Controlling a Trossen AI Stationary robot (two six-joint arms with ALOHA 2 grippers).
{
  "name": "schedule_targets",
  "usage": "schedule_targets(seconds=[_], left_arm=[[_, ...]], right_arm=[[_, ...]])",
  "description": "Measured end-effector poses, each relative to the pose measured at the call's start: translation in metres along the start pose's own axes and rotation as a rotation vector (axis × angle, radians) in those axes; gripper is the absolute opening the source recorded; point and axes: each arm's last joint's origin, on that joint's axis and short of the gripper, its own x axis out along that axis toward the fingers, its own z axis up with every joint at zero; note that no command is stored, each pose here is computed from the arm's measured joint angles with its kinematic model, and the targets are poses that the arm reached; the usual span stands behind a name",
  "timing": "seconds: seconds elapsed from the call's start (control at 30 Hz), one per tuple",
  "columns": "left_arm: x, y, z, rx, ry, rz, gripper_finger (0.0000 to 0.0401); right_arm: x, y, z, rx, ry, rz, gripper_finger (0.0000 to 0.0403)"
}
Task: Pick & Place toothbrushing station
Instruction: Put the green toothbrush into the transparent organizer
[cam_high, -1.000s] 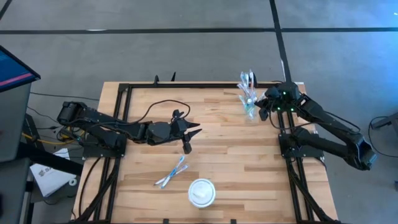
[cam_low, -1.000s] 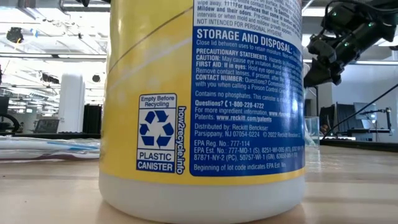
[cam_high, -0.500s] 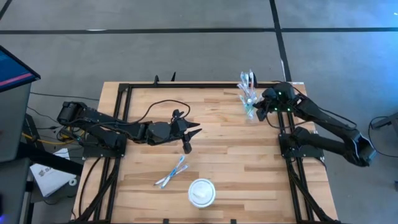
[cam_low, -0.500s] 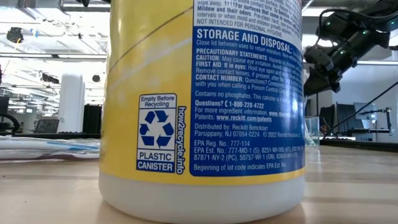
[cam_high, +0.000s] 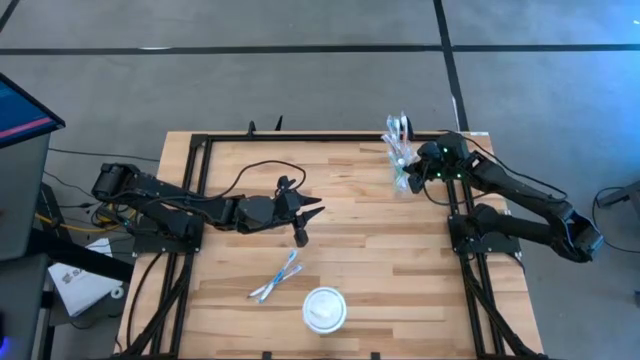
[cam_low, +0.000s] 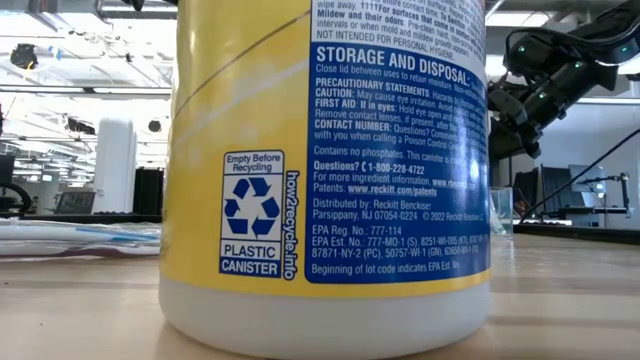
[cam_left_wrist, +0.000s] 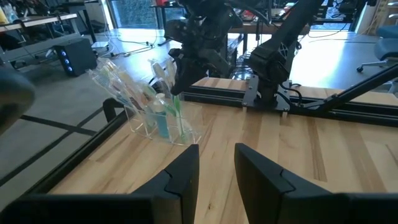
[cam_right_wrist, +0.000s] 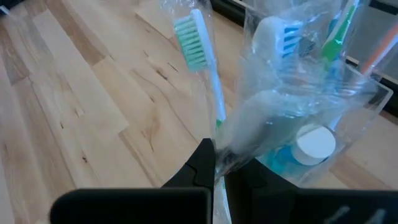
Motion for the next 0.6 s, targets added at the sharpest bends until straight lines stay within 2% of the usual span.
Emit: schedule_targets(seconds=[0.2, 0.6], left_arm=[[0.0001, 0.0000, -0.0001, 0.000, 0.001, 0.000, 0.0097], [0.0001, -0.0001, -0.0002, 0.001, 0.001, -0.002, 0.0097]], right_arm=[[-0.0009, 0.0002, -0.0004, 0.000, -0.001, 0.001, 0.0017], [-0.0001, 0.0000, -0.0014, 0.000, -0.001, 0.000, 0.0075]])
